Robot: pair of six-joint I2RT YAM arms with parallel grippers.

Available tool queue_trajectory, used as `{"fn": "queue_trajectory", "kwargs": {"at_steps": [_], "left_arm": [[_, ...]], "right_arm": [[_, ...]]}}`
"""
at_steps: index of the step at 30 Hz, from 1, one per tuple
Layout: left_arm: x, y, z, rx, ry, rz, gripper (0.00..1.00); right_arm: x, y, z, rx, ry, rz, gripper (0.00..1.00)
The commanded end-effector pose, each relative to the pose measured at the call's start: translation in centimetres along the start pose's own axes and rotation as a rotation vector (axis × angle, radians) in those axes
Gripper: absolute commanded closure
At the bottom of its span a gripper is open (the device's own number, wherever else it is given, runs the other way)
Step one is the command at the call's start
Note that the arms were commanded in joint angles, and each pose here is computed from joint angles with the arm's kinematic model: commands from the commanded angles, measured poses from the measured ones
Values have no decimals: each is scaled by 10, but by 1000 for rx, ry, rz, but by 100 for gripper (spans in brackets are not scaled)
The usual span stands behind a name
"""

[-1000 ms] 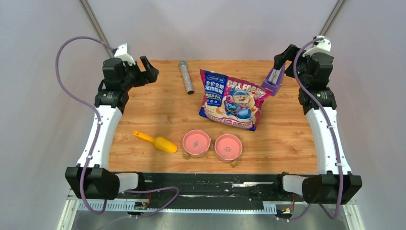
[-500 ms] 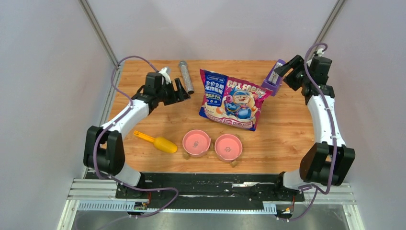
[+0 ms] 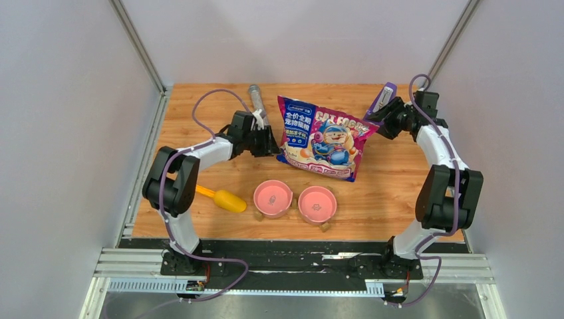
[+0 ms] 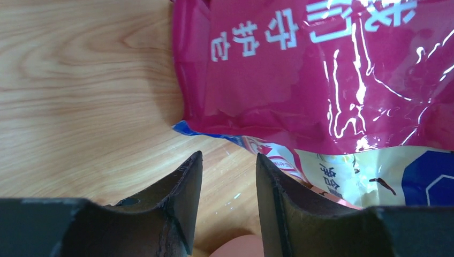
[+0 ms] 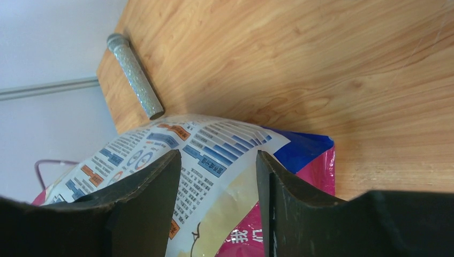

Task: Serve the pet food

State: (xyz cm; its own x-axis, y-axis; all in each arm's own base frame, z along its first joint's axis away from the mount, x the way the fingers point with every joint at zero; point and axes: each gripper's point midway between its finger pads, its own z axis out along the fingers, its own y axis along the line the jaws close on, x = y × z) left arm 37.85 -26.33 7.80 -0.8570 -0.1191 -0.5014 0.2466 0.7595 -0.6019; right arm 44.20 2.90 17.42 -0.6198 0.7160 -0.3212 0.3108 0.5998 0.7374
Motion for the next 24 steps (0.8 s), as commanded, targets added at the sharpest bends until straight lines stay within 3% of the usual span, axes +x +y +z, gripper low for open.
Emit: {"fn": "queue_trajectory", "kwargs": {"at_steps": [1, 7, 13, 21, 24], "left_arm": [[-12, -40, 8, 155, -62, 133, 52], [4, -53, 26, 264, -39, 124, 52], [-14, -77, 52, 353, -40, 141, 54], [-15, -106, 92, 465, 12, 180, 54], [-8, -120, 94, 557, 76, 168, 54]], "right_arm": [[15, -1, 9, -54, 89, -12, 48], [40, -14, 25, -67, 211, 2, 48], [59, -19, 25, -90, 271, -6, 48], [84, -37, -1, -29, 236, 9, 48], [90, -43, -19, 13, 160, 42, 47]]}}
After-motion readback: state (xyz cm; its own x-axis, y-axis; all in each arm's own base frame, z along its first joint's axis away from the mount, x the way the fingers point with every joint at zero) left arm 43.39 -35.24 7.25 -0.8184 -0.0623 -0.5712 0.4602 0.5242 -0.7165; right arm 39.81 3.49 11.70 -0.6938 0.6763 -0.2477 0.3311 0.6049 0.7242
